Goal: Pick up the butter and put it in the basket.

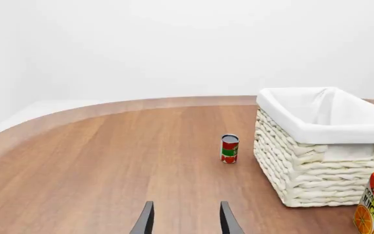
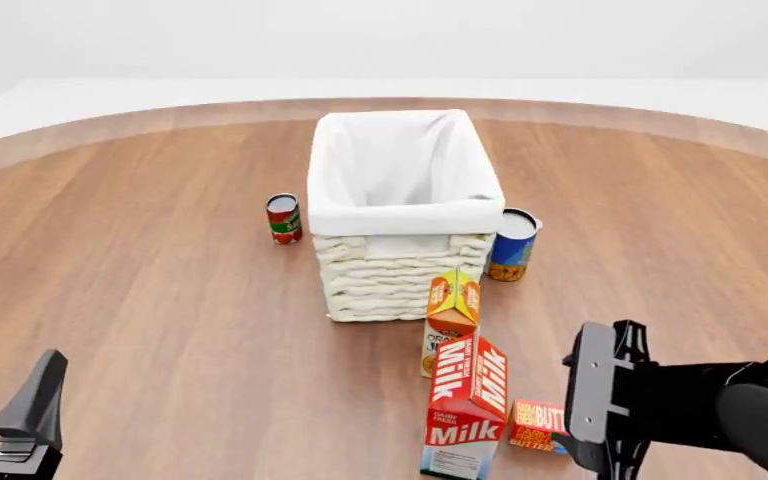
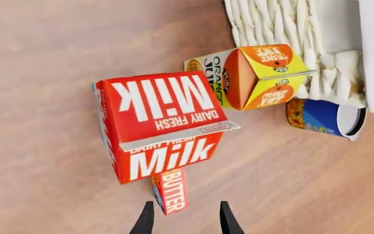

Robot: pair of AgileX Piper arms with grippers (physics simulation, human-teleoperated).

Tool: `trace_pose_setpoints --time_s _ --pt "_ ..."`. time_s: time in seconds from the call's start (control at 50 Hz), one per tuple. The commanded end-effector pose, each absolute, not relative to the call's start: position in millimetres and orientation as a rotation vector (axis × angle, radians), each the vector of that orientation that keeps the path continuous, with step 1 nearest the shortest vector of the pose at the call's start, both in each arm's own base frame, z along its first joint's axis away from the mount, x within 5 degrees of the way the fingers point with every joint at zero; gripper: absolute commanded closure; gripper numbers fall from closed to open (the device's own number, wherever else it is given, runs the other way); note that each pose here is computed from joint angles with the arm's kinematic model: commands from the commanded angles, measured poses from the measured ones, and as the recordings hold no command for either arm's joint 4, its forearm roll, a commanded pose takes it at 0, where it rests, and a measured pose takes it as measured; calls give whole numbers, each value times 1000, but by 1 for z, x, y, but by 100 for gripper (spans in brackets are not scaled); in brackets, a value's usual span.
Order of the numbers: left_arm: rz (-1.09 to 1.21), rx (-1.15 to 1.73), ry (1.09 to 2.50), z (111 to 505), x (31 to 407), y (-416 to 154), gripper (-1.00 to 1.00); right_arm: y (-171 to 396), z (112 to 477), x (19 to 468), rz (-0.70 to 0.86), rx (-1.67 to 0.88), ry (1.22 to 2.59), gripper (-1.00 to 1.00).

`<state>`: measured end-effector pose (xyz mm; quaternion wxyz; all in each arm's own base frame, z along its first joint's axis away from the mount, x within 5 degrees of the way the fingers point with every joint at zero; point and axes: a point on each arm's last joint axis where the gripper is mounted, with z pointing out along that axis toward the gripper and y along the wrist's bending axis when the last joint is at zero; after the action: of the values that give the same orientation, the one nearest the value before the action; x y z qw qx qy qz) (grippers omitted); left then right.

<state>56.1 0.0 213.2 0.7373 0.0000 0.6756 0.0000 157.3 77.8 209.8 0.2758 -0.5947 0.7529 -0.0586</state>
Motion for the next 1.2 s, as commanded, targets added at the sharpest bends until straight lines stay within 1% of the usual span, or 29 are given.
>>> trace_pose_setpoints --time_s 0.02,0.32,0.46,0.62,0.88,0.9,1.0,1.2 --pt "0 0 1484 213 56 0 -100 75 198 165 -168 -1593 2065 -100" --pt "0 0 1484 213 56 0 -100 84 172 173 -134 -1588 2097 -100" --pt "0 0 1484 213 56 0 -100 84 155 177 -130 -1590 2131 -100" --pt "0 0 1484 213 56 0 -100 85 149 181 -126 -1585 2152 -100" --pt "0 0 1484 213 56 0 -100 83 122 187 -121 -1597 2207 -100" --pt "0 0 1484 213 56 0 -100 82 120 188 -126 -1598 2208 100" --pt "0 0 1484 213 56 0 -100 82 123 189 -129 -1594 2199 100" --pt "0 0 1484 213 56 0 -100 78 143 192 -153 -1569 2172 100"
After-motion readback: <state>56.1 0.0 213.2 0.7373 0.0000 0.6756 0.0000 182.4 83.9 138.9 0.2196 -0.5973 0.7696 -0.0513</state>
